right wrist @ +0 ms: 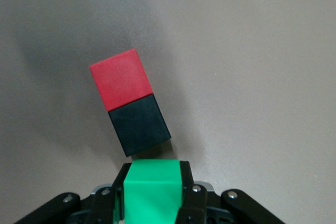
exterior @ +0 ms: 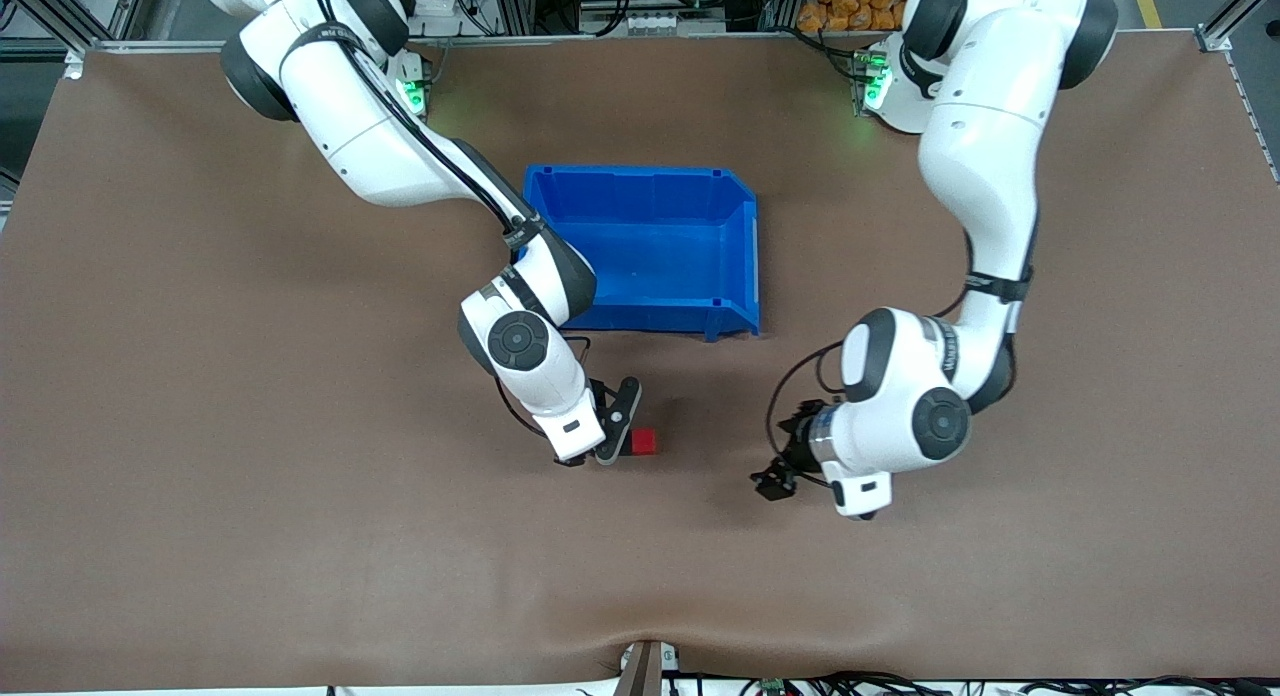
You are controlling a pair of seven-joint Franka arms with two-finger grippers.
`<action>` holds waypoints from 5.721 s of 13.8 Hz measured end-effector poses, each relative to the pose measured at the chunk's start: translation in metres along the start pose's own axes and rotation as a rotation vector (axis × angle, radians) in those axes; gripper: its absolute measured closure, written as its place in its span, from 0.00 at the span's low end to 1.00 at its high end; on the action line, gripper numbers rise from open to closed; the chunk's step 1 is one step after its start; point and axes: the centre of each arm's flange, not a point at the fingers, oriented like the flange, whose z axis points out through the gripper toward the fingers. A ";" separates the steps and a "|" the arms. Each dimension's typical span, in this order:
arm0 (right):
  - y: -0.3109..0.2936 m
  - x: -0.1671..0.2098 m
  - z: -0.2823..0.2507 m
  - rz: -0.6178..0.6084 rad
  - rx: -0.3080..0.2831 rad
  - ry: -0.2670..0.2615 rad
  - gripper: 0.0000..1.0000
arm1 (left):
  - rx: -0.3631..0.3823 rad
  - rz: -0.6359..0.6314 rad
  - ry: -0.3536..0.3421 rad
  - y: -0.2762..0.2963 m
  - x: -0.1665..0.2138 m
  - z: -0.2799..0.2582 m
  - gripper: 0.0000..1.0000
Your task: Attach green and red cubes to black cube
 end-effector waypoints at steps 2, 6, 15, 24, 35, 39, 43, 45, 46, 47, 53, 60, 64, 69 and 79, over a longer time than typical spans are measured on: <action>-0.001 0.000 0.004 -0.001 0.000 0.003 0.60 | 0.008 0.087 0.012 -0.006 0.011 -0.032 0.00; -0.003 0.003 0.007 -0.005 -0.003 0.007 0.59 | -0.005 0.250 0.028 -0.024 0.047 -0.086 0.00; 0.003 0.003 0.009 -0.018 -0.047 0.036 0.00 | 0.080 0.425 0.204 -0.055 0.064 -0.192 0.00; 0.057 -0.039 -0.048 0.092 -0.038 -0.043 0.00 | 0.116 0.565 0.286 -0.120 0.049 -0.347 0.00; 0.126 -0.123 -0.231 0.439 0.006 -0.151 0.00 | 0.174 0.795 0.253 -0.208 0.023 -0.448 0.00; 0.117 -0.164 -0.320 0.589 -0.037 -0.145 0.00 | 0.208 0.897 0.210 -0.216 0.033 -0.441 0.00; 0.100 -0.236 -0.386 0.707 -0.035 -0.227 0.00 | 0.202 0.904 0.210 -0.240 0.016 -0.431 0.00; 0.092 -0.271 -0.424 0.782 -0.007 -0.252 0.00 | 0.186 0.901 0.234 -0.264 0.007 -0.428 0.00; 0.088 -0.285 -0.440 0.832 0.003 -0.261 0.00 | 0.178 0.901 0.247 -0.272 0.002 -0.431 0.00; 0.084 -0.296 -0.451 0.895 0.007 -0.275 0.00 | 0.169 0.902 0.262 -0.277 -0.003 -0.437 0.00; 0.060 -0.286 -0.478 1.179 -0.010 -0.329 0.00 | 0.150 0.880 0.299 -0.280 0.008 -0.450 0.00; 0.083 -0.340 -0.497 1.181 -0.003 -0.321 0.00 | 0.147 0.875 0.308 -0.272 0.017 -0.453 0.00; 0.084 -0.344 -0.500 1.165 0.010 -0.319 0.00 | 0.160 0.867 0.283 -0.272 0.023 -0.445 0.00; 0.081 -0.336 -0.499 1.159 0.047 -0.291 0.00 | 0.173 0.871 0.257 -0.272 0.020 -0.441 0.00; 0.077 -0.343 -0.496 1.168 0.075 -0.329 0.00 | 0.177 0.870 0.248 -0.271 0.021 -0.438 0.00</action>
